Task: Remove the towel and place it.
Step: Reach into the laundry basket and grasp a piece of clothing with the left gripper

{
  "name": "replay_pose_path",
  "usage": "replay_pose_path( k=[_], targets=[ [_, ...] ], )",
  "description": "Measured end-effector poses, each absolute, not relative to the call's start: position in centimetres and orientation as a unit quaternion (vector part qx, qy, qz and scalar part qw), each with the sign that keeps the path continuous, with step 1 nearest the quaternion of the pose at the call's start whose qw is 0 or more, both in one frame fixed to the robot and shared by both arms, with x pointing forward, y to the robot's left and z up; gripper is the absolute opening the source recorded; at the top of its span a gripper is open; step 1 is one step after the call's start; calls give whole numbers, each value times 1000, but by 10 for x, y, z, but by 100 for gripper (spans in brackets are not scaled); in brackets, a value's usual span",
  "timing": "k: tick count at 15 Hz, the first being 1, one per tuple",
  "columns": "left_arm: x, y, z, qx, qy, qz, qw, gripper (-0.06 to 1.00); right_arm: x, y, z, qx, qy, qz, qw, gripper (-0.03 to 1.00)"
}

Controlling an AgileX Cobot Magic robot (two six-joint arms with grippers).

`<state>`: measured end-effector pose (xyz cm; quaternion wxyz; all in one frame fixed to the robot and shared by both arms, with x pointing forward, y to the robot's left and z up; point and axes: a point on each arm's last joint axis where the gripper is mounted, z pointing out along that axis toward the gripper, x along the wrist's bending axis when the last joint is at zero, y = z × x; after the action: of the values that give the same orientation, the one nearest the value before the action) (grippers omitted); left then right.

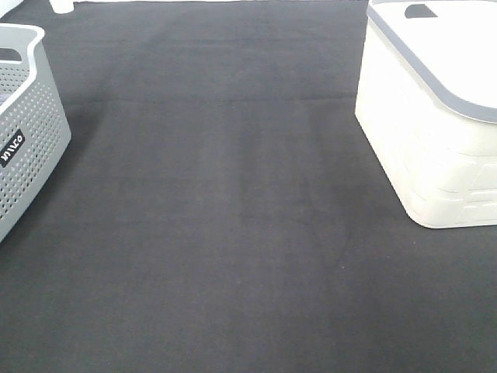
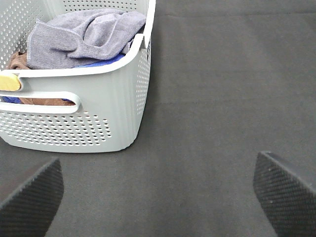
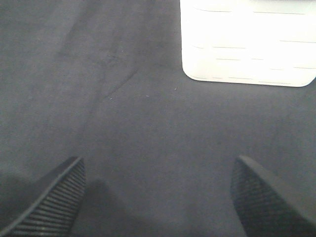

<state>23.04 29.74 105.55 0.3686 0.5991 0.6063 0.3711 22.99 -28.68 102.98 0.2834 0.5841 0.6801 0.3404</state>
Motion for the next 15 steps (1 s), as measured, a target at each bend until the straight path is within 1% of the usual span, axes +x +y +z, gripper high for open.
replay_pose_path(
  k=[6, 7, 9, 10, 11, 13, 15],
  targets=[
    [230, 297, 1056, 606, 599, 376, 365, 99, 230, -287, 1030, 584, 680, 340, 283, 78],
    [230, 297, 1060, 615, 589, 381, 361, 99, 230, -287, 1030, 584, 680, 340, 283, 78],
    [236, 297, 1084, 632, 581, 378, 347, 99, 230, -287, 1030, 584, 680, 340, 283, 78],
    [244, 297, 1108, 647, 580, 368, 331, 99, 230, -287, 1030, 584, 680, 340, 283, 78],
    [244, 297, 1108, 647, 580, 368, 331, 99, 230, -287, 1030, 584, 680, 340, 283, 78],
    [262, 298, 1143, 669, 566, 367, 313, 99, 230, -287, 1030, 584, 680, 340, 283, 78],
    [285, 299, 1174, 713, 527, 370, 277, 99, 230, -287, 1030, 584, 680, 340, 283, 78]
  ],
)
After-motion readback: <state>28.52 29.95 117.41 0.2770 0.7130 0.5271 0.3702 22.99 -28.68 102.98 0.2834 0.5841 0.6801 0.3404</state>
